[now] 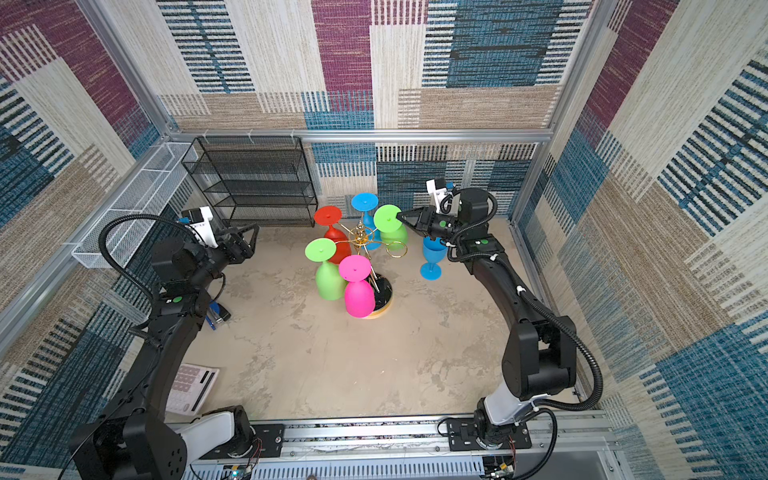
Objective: Take the wine glass off the wine glass rack
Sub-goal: 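Lift the green glass off the rack with the right gripper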
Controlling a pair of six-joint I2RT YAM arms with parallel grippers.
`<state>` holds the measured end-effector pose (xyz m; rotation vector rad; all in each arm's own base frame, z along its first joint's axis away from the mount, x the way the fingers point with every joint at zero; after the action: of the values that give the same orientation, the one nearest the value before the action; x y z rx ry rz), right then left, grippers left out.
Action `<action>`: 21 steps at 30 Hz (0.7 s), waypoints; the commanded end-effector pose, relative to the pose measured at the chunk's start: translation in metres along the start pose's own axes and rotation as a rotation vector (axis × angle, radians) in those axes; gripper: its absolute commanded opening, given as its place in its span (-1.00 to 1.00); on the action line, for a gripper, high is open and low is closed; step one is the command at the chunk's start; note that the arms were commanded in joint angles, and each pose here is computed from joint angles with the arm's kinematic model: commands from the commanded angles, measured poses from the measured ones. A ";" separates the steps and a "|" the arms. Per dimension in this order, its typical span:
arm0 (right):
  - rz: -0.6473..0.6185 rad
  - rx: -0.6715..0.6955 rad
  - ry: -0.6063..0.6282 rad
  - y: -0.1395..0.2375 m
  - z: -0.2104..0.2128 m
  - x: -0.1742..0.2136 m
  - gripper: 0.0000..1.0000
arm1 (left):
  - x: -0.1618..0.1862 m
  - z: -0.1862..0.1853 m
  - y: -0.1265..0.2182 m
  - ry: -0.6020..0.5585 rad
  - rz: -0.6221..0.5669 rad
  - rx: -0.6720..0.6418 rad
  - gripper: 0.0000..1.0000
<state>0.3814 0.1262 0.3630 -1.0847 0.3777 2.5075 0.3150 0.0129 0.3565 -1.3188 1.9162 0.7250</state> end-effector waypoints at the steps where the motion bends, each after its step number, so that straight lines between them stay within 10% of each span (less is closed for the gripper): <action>1: -0.008 -0.008 0.026 0.003 0.007 0.000 -1.00 | -0.006 -0.004 0.001 -0.003 -0.034 0.023 0.65; 21: -0.087 0.093 0.025 0.027 0.014 0.010 -1.00 | -0.007 -0.007 0.004 -0.009 -0.042 0.027 0.64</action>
<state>0.3556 0.1134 0.3607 -1.0563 0.4521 2.4260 0.3133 0.0126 0.3603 -1.3262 1.9075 0.7056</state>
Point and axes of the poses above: each gripper's point midway between its finger pads, its own y axis back along the fingers, its own z axis along the line the jaws close on, x = y × z, the point moved 9 cm from there along y, back along the fingers, and after that the axes turned 14 degrees about y, right-handed, at the moved point
